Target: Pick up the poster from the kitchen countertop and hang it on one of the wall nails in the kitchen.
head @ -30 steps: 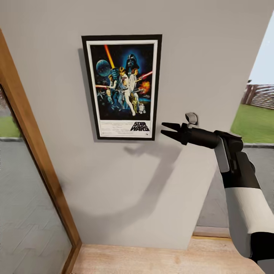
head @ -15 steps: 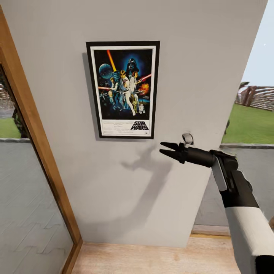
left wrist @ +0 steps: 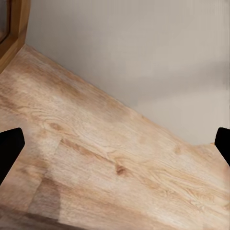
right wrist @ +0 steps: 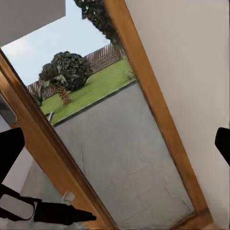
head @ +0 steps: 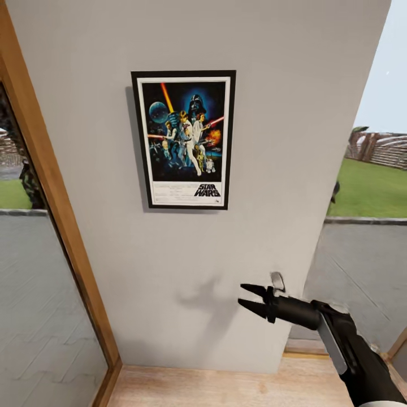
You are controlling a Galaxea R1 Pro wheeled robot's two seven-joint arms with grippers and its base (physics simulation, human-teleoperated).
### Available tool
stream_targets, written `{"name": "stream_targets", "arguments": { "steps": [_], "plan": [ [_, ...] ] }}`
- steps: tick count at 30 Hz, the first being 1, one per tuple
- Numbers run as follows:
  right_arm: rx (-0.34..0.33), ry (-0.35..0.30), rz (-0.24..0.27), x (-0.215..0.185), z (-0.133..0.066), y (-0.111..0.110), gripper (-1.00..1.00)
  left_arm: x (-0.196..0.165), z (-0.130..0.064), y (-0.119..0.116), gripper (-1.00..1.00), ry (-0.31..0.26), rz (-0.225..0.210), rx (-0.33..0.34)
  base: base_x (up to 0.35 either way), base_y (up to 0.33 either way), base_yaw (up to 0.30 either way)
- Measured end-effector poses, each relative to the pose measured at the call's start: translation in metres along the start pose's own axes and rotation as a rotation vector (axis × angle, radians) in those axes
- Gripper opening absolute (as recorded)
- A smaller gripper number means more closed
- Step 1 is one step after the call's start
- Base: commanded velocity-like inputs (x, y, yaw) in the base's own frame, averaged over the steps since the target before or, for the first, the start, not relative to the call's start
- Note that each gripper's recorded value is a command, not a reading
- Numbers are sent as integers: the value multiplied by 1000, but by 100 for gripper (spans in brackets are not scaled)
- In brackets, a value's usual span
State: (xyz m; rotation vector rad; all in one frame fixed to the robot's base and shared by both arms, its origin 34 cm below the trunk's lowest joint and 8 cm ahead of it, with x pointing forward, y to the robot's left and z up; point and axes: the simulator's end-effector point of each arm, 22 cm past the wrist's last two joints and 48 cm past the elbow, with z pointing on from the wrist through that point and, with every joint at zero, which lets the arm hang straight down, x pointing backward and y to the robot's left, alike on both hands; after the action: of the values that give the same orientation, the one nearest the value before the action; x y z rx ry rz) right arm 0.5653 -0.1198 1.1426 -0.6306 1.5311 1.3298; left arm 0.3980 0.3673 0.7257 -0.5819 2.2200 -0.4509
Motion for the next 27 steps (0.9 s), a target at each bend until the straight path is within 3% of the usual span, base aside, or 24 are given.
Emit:
{"name": "stream_targets", "arguments": {
  "steps": [7, 9, 10, 11, 12, 14, 15, 17, 23, 27],
  "plan": [
    [144, 42, 213, 138, -52, -39, 100, -4, 0, -2, 100, -10, 2, 6, 0, 0, 0],
    [247, 62, 275, 219, -90, -50, 100, -5, 0, -3, 100, -11, 3, 8, 0, 0, 0],
    [283, 82, 343, 253, -103, -47, 100, -5, 1, -4, 100, -11, 4, 9, 0, 0, 0],
    [290, 83, 345, 257, -106, -47, 100, -5, 1, -4, 100, -12, 5, 11, 0, 0, 0],
    [327, 104, 394, 283, -121, -43, 100, -5, 1, -5, 100, -12, 6, 12, 0, 0, 0],
    [360, 116, 429, 297, -132, -42, 100, -6, 1, -6, 100, -14, 7, 14, 0, 0, 0],
    [455, 152, 465, 326, -155, -46, 100, -6, 1, -7, 100, -14, 9, 16, 0, 0, 0],
    [565, 181, 461, 349, -175, -54, 100, -7, 1, -7, 100, -16, 11, 18, 0, 0, 0],
    [719, 222, 438, 374, -201, -67, 100, -10, 1, -8, 100, -24, 8, 20, 0, 0, 0],
    [731, 228, 437, 376, -203, -67, 100, -10, 1, -8, 100, -25, 8, 20, 0, 0, 0]
  ]
}}
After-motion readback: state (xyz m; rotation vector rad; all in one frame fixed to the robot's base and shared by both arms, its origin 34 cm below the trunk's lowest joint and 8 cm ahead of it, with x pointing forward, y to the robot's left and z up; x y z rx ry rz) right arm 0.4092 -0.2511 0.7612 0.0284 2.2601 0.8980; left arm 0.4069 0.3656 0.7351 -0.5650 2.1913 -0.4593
